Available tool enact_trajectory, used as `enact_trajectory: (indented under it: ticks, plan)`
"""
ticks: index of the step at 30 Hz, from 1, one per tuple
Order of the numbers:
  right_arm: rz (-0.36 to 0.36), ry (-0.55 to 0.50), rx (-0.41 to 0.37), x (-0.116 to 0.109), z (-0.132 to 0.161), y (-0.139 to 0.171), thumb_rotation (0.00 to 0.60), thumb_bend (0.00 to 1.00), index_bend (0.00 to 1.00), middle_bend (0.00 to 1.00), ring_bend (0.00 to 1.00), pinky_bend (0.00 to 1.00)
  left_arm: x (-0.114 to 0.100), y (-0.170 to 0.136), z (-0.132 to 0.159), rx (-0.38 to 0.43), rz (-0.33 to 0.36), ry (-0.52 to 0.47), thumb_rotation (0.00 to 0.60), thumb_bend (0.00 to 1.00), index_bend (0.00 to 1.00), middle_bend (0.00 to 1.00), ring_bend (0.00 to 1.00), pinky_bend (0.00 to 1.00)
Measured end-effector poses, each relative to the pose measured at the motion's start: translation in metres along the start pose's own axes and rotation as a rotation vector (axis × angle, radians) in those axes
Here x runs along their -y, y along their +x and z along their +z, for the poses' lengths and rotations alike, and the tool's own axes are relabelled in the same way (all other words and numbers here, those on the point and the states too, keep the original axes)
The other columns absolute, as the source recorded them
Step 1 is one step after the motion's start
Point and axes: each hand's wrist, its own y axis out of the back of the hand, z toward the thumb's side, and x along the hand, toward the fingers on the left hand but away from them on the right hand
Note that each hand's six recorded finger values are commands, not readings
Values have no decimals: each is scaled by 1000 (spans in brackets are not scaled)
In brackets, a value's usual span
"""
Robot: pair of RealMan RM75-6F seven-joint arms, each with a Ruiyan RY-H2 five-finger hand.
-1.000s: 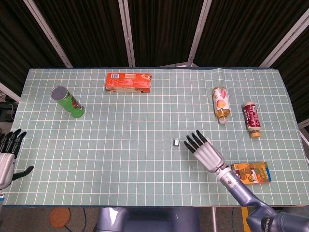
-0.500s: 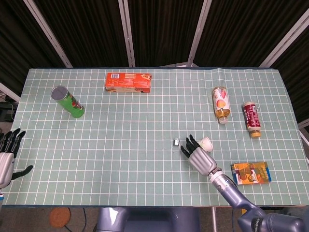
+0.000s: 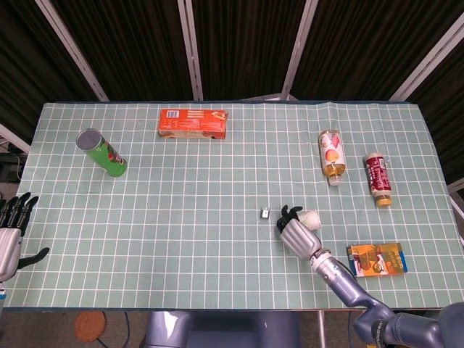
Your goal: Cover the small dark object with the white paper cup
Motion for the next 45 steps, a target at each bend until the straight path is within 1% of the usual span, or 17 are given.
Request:
enact_trajectory:
  ticks: [3, 6, 9, 12, 15, 16, 18, 19, 21, 22, 25, 28, 31, 34, 38, 42, 45]
  plan:
    - [-22, -11, 8, -2, -2, -1, 600, 266, 291, 389, 234, 434, 0, 0, 0, -1, -1, 0, 600, 0, 0, 0, 0, 0]
    - [-47, -46, 24, -7, -6, -2, 600, 267, 297, 395, 241, 446, 1, 0, 0, -1, -2, 0, 600, 0, 0, 0, 0, 0]
    - [-71, -115, 42, -12, -12, -3, 600, 267, 297, 399, 242, 444, 0, 0, 0, -1, -2, -1, 600, 0, 0, 0, 0, 0]
    - [-92, -259, 70, -21, -21, -6, 600, 267, 297, 399, 238, 440, 0, 0, 0, -1, -4, -6, 600, 0, 0, 0, 0, 0]
    - [-106, -455, 99, -28, -30, -10, 600, 267, 297, 399, 235, 439, 0, 0, 0, 0, -8, -9, 600, 0, 0, 0, 0, 0]
    - [-112, -542, 113, -31, -35, -12, 600, 267, 297, 399, 235, 438, 0, 0, 0, 1, -9, -9, 600, 0, 0, 0, 0, 0]
    - [-122, -674, 138, -34, -42, -16, 600, 267, 297, 399, 235, 432, 1, 0, 0, 1, -11, -7, 600, 0, 0, 0, 0, 0]
    - [-128, -763, 155, -36, -46, -19, 600, 267, 297, 399, 233, 426, 1, 0, 0, 1, -11, -5, 600, 0, 0, 0, 0, 0]
    - [-134, -893, 182, -37, -53, -24, 600, 268, 297, 399, 232, 407, 1, 0, 0, 0, -12, -1, 600, 0, 0, 0, 0, 0]
    - [-135, -977, 202, -37, -59, -28, 600, 268, 297, 399, 231, 403, 2, 0, 0, 0, -14, -1, 600, 0, 0, 0, 0, 0]
    - [-128, -1159, 255, -36, -69, -40, 600, 268, 297, 399, 228, 394, 2, 1, 0, 1, -17, 2, 600, 0, 0, 0, 0, 0]
    - [-123, -1298, 297, -37, -74, -52, 600, 269, 297, 399, 226, 394, 2, 1, -1, -3, -19, -1, 600, 0, 0, 0, 0, 0]
    - [-113, -1406, 331, -37, -71, -63, 600, 267, 298, 399, 226, 394, 3, 2, -3, -9, -22, -5, 600, 0, 0, 0, 0, 0]
    - [-95, -1479, 356, -36, -63, -70, 600, 268, 297, 399, 226, 394, 3, 3, -4, -12, -25, -7, 600, 0, 0, 0, 0, 0]
    - [-82, -1534, 371, -37, -56, -75, 600, 267, 297, 399, 220, 394, 3, 3, -5, -13, -27, -9, 600, 0, 0, 0, 0, 0]
    - [-86, -1530, 370, -40, -50, -77, 600, 267, 297, 399, 218, 393, 2, 3, -4, -12, -27, -13, 600, 0, 0, 0, 0, 0]
    - [-99, -1517, 383, -40, -48, -78, 600, 267, 297, 399, 217, 392, 2, 2, -4, -9, -26, -16, 600, 0, 0, 0, 0, 0]
